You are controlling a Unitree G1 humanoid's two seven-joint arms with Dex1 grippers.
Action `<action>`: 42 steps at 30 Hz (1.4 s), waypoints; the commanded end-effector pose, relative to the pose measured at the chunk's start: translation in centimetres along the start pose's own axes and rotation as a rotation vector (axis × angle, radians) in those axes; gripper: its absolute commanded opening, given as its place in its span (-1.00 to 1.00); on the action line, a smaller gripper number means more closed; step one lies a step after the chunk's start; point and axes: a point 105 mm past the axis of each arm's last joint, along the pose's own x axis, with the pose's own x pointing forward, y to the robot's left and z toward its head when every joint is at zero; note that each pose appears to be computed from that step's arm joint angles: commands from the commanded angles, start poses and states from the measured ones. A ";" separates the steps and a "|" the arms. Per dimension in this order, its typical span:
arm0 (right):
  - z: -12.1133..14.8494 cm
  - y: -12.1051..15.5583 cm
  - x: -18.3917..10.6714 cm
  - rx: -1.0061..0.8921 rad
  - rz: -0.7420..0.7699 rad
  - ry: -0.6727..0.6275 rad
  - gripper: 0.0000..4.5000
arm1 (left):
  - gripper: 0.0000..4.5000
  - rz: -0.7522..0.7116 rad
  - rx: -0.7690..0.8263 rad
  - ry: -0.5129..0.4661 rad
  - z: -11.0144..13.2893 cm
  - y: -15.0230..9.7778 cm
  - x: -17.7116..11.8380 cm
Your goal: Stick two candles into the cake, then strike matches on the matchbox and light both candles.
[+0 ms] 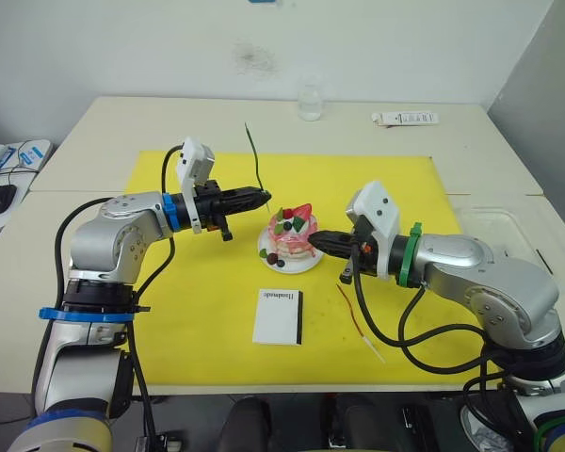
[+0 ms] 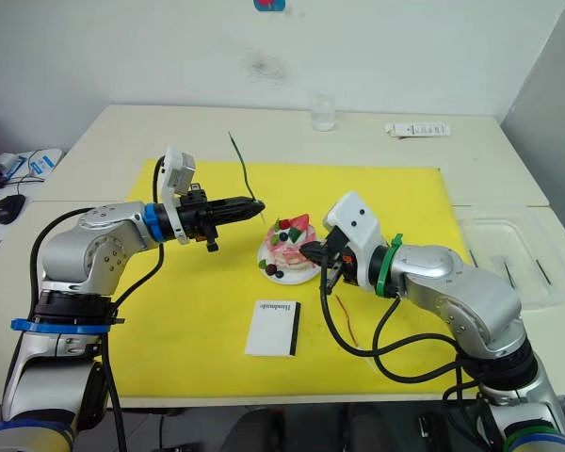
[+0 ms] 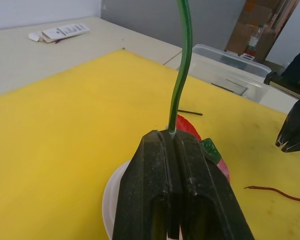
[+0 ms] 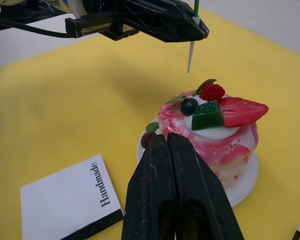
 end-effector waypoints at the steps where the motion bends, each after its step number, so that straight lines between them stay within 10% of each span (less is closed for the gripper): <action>1: 1.7 0.2 -0.4 -0.049 0.000 -0.067 -0.99 | -1.00 0.000 0.015 -0.022 0.5 0.0 -0.1; 42: 3.3 -0.1 0.7 -0.025 -0.036 -0.128 -0.99 | -1.00 -0.026 0.006 0.003 -0.6 0.0 1.1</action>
